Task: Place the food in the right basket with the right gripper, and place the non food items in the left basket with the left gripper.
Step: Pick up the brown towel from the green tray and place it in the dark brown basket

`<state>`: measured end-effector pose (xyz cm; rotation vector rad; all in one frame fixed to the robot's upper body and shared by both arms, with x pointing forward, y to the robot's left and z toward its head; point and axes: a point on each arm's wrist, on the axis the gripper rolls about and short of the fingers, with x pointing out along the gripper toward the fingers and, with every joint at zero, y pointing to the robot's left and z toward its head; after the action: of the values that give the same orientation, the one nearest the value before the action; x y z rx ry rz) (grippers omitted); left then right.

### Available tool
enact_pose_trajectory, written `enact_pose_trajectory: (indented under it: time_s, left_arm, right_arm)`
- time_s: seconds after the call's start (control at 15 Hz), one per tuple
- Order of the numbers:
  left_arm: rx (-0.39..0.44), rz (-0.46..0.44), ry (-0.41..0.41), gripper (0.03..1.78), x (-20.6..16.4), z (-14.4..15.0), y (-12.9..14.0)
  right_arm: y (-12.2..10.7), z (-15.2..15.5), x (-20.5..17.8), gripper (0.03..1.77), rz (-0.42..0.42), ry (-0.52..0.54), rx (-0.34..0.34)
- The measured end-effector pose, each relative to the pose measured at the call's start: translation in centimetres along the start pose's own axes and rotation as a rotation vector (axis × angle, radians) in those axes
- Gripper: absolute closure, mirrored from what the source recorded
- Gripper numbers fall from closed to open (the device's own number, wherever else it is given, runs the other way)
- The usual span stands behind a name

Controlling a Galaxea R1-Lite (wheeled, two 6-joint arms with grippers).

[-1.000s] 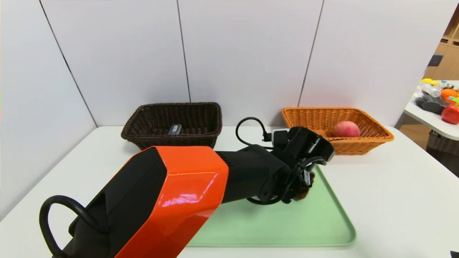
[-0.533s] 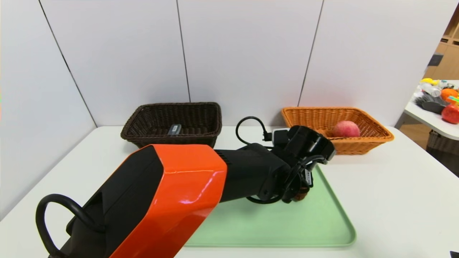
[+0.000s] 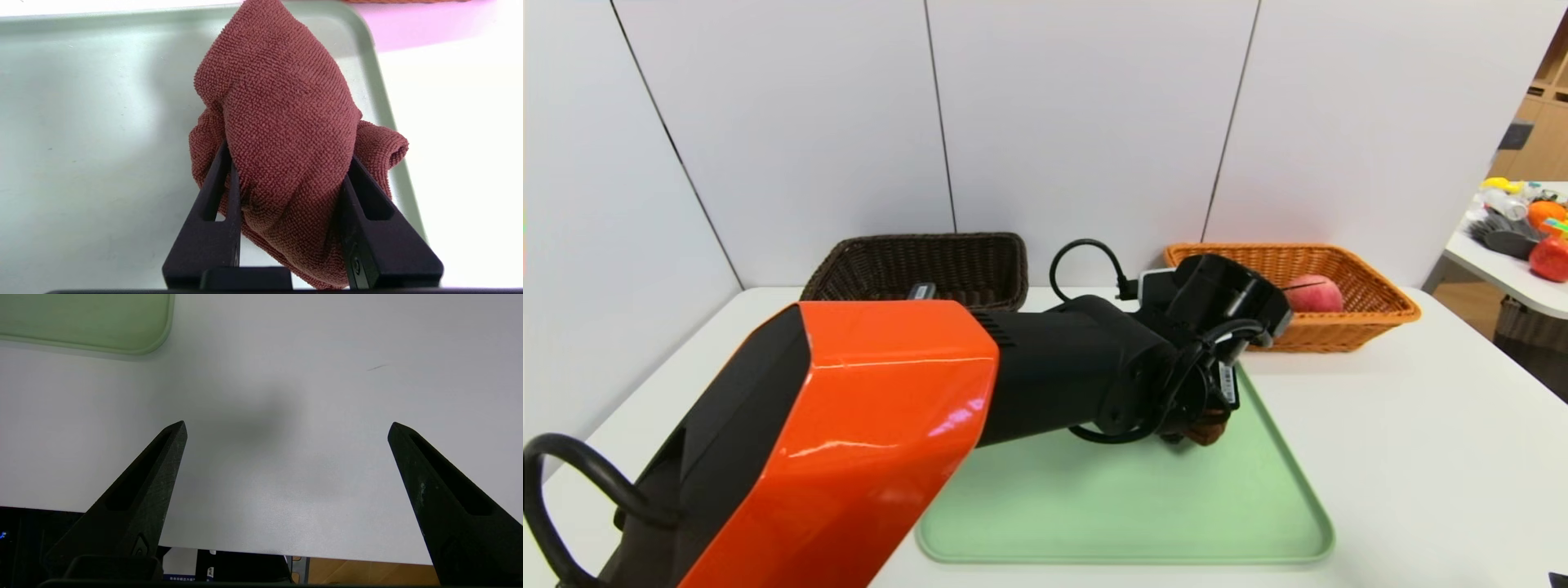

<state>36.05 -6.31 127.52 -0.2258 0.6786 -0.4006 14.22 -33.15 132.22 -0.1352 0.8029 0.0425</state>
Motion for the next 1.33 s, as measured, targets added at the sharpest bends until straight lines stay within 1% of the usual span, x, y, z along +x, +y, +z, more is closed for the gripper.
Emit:
enact_pose_trajectory:
  time_s: [0.2, 0.4, 0.6, 0.73, 0.87, 1.0, 1.07, 1.2, 1.33]
  left_arm:
    - [-0.01, -0.015, -0.019, 1.14, -1.6, 1.1, -0.1]
    - [-0.028, -0.043, -0.056, 1.14, -3.9, 2.7, -0.3]
    - [-0.054, -0.073, -0.107, 1.14, -7.7, 5.3, 0.2]
    - [-0.058, -0.064, -0.128, 1.14, -10.3, 7.1, 1.3]
    - [-0.037, -0.029, -0.167, 1.14, -12.6, 9.5, 3.5]
    - [-0.008, 0.021, -0.226, 1.14, -14.0, 11.9, 6.2]
    - [0.003, 0.056, -0.251, 1.14, -14.4, 13.0, 7.7]
    - [0.032, 0.153, -0.288, 1.14, -14.4, 15.0, 11.2]
    - [0.071, 0.244, -0.29, 1.15, -13.9, 16.2, 14.3]
  right_arm:
    - [0.0, -0.1, 0.1, 0.1, 0.0, 0.005, -0.001]
    - [0.0, -0.2, 0.0, 0.1, -0.001, 0.003, 0.001]
    - [0.0, -0.2, 0.0, 0.1, -0.001, 0.002, 0.002]
    - [0.0, -0.2, 0.0, 0.1, -0.001, 0.001, 0.001]
    - [0.0, -0.1, 0.0, 0.1, -0.001, 0.0, 0.0]
    - [0.0, 0.0, 0.0, 0.1, -0.001, -0.003, -0.002]
    - [0.0, 0.0, -0.1, 0.1, 0.0, -0.005, -0.003]
    - [0.0, 0.2, -0.2, 0.1, 0.0, -0.012, -0.004]
    - [0.0, 0.3, -0.3, 0.1, -0.001, -0.016, -0.003]
